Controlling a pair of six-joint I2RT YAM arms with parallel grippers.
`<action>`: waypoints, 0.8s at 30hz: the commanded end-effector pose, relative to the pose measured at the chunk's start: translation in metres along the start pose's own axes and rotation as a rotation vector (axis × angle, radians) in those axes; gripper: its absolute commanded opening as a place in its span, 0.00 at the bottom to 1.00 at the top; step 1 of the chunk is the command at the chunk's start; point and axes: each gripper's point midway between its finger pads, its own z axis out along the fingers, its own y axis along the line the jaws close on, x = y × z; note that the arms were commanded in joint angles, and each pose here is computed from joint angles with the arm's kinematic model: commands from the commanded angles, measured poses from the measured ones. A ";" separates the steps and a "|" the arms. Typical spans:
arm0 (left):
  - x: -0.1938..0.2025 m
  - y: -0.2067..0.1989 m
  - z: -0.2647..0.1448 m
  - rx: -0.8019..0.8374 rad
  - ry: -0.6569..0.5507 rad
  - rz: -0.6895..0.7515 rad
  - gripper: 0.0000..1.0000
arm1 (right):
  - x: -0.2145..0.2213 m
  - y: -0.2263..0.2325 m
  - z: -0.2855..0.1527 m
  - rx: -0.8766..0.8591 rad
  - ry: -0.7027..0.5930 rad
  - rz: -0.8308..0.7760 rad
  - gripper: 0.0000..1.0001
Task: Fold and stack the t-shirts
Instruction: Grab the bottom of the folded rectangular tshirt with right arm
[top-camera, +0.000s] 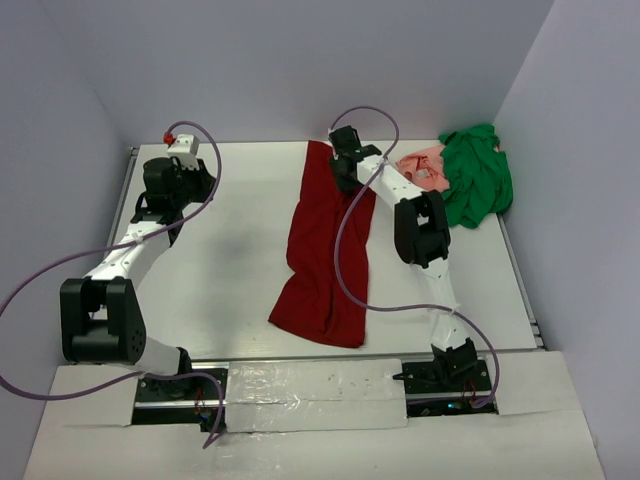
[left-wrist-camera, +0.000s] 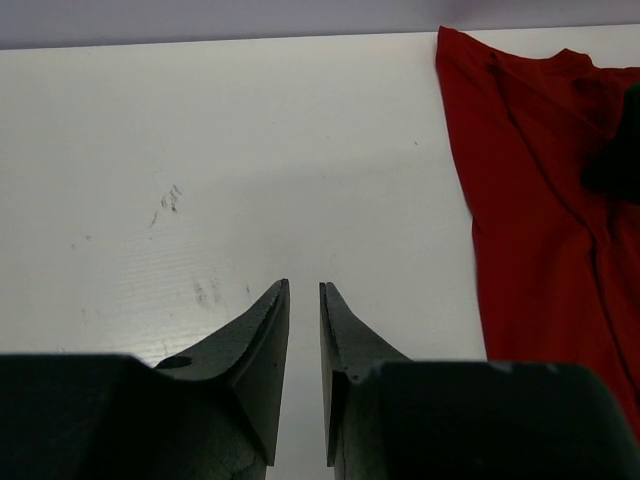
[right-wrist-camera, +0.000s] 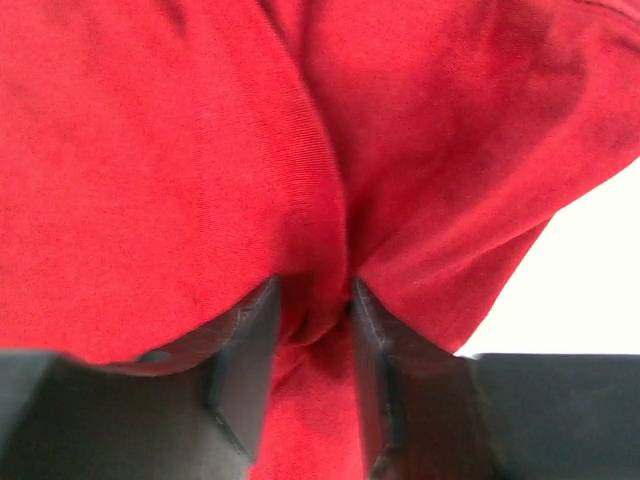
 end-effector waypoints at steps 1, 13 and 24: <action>-0.015 -0.004 -0.002 0.027 -0.039 0.016 0.27 | -0.028 0.000 -0.022 0.016 -0.077 -0.023 0.47; -0.013 -0.006 -0.004 0.037 -0.033 0.023 0.27 | -0.041 -0.006 -0.029 0.150 -0.140 -0.113 0.54; -0.009 -0.006 -0.003 0.041 -0.023 0.022 0.27 | -0.045 -0.004 -0.024 0.146 -0.153 -0.109 0.46</action>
